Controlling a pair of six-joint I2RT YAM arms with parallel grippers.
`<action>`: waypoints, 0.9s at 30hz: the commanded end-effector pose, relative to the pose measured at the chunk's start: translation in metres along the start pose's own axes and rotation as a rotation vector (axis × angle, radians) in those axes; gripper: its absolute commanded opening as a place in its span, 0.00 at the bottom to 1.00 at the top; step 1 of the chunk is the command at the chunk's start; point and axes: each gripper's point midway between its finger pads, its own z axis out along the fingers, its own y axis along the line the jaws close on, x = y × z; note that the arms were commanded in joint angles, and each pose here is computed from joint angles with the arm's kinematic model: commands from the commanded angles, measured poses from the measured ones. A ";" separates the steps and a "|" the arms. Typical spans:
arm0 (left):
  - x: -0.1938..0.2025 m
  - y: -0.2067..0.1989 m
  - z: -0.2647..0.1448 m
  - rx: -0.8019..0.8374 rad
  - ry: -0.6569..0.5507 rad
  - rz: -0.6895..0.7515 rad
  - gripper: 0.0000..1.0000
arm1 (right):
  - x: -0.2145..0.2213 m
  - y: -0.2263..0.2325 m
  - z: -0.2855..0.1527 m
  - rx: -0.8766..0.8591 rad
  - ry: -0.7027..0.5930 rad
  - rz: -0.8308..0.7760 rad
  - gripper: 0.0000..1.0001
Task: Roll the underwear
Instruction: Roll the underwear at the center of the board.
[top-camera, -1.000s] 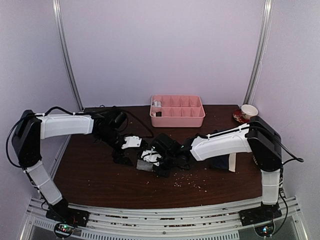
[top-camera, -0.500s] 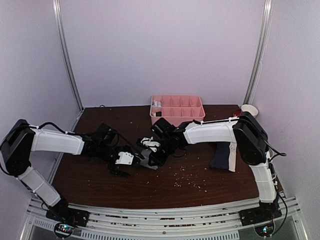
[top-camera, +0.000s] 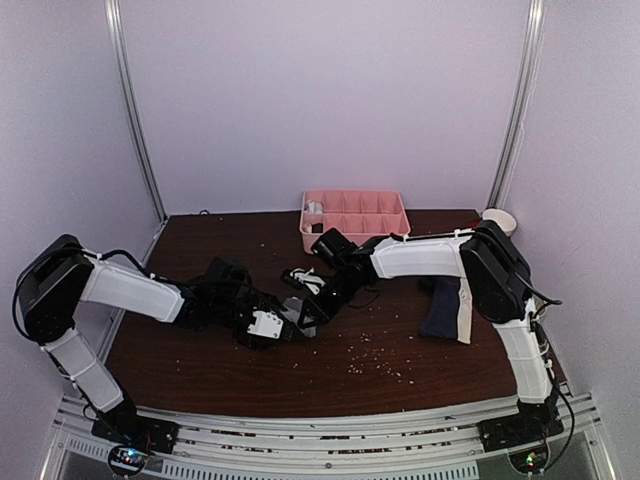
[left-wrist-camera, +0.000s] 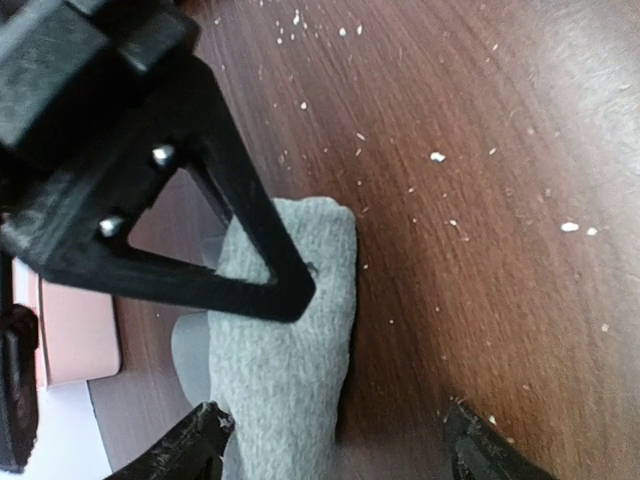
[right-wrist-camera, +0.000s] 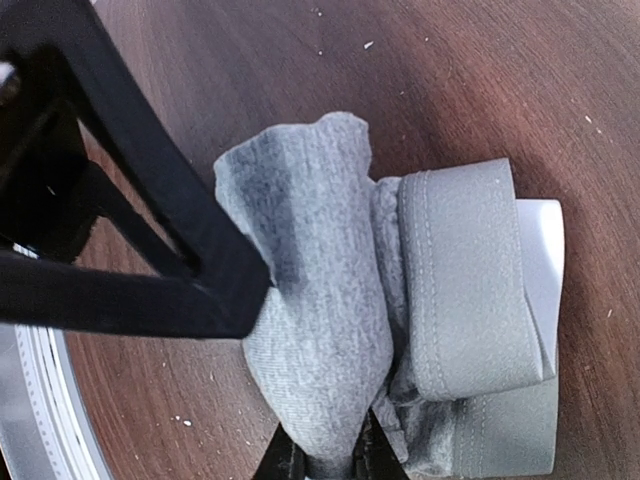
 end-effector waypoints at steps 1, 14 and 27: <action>0.002 0.021 0.013 -0.071 0.045 0.028 0.76 | 0.050 -0.030 0.020 0.067 0.154 0.098 0.00; 0.019 0.016 0.037 -0.021 0.138 0.027 0.23 | 0.048 -0.034 0.015 0.062 0.160 0.084 0.01; 0.008 -0.036 0.016 0.407 0.150 -0.077 0.07 | 0.004 -0.023 -0.044 0.133 0.026 -0.028 0.39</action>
